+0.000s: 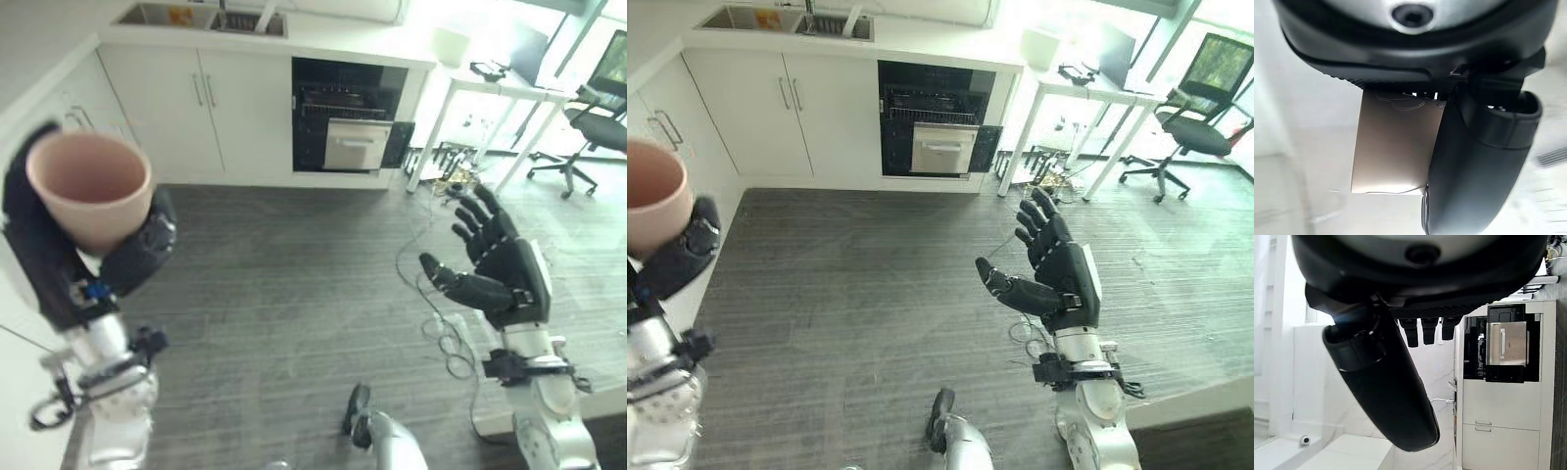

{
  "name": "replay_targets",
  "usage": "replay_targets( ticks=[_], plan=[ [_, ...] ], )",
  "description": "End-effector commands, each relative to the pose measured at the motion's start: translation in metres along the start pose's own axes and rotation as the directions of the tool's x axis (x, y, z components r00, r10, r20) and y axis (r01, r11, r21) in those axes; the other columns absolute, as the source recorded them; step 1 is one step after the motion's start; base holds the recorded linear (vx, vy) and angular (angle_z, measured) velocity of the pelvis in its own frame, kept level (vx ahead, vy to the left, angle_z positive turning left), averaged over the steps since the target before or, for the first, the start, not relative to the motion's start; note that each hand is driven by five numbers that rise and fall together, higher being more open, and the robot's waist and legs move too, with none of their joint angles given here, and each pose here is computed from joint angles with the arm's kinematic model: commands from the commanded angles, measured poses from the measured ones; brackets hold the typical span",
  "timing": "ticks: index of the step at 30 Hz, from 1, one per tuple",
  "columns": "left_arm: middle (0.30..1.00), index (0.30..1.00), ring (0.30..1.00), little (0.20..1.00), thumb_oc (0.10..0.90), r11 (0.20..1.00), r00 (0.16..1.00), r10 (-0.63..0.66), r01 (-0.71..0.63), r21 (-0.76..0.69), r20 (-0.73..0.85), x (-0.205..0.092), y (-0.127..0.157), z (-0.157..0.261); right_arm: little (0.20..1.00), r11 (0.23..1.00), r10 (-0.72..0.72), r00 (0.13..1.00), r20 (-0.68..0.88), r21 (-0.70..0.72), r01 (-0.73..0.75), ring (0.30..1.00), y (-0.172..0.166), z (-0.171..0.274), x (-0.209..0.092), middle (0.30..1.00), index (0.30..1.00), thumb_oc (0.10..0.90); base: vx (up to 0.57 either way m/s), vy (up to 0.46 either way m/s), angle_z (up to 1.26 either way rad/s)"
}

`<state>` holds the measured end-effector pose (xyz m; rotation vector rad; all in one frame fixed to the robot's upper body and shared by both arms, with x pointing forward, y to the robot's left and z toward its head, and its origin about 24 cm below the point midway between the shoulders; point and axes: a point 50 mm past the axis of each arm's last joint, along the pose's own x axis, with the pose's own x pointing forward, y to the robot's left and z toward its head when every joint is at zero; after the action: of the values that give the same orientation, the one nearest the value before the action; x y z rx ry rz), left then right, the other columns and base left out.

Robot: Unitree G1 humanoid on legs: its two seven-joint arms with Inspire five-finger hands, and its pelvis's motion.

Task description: Place the dishes in the dishwasher.

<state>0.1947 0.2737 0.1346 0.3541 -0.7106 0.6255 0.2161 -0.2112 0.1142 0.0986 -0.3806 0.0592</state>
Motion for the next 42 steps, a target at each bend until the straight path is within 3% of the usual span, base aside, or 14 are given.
replay_targets(
  ticks=[1, 6, 20, 25, 34, 42],
  plan=[
    [0.3, 0.3, 0.3, 0.3, 0.4, 0.99, 0.915, -0.07, 0.114, -0.088, 0.397, 0.025, -0.012, 0.065, 0.9, 0.996, 0.088, 0.934, 0.347, -0.042, -0.078, 0.9, 0.001, 0.059, 0.019, 0.9, 0.9, 0.8, 0.33, -0.207, 0.44],
    [0.3, 0.3, 0.3, 0.3, 0.4, 0.991, 0.923, -0.072, 0.109, -0.076, 0.377, 0.029, -0.012, 0.063, 0.9, 0.988, 0.152, 0.943, 0.296, -0.011, -0.156, 0.9, 0.005, 0.054, 0.023, 0.9, 0.9, 0.8, 0.42, -0.279, 0.23],
    [0.3, 0.3, 0.3, 0.3, 0.4, 0.985, 0.929, -0.143, 0.169, -0.046, 0.341, 0.015, -0.013, 0.059, 0.9, 0.982, 0.184, 0.948, 0.258, -0.017, -0.185, 0.9, 0.001, 0.051, 0.019, 0.9, 0.9, 0.8, 0.33, -0.283, -0.58],
    [0.3, 0.3, 0.3, 0.3, 0.4, 0.99, 0.944, -0.126, 0.14, -0.026, 0.304, 0.014, -0.004, 0.055, 0.9, 0.976, 0.201, 0.949, 0.241, 0.034, -0.216, 0.9, 0.008, 0.043, 0.018, 0.9, 0.9, 0.8, 0.43, 0.134, -0.64],
    [0.3, 0.3, 0.3, 0.3, 0.4, 0.986, 0.947, -0.115, 0.146, -0.081, 0.3, 0.018, -0.012, 0.054, 0.9, 0.961, 0.242, 0.929, 0.281, 0.064, -0.27, 0.9, 0.007, 0.054, 0.013, 0.9, 0.9, 0.8, 0.45, 0.198, -0.55],
    [0.3, 0.3, 0.3, 0.3, 0.4, 0.965, 0.914, -0.218, 0.253, -0.061, 0.341, 0.025, -0.037, 0.06, 0.9, 0.945, 0.246, 0.918, 0.311, 0.135, -0.299, 0.9, 0.027, 0.05, 0.018, 0.9, 0.9, 0.8, 0.3, 0.191, 0.03]
  ],
)
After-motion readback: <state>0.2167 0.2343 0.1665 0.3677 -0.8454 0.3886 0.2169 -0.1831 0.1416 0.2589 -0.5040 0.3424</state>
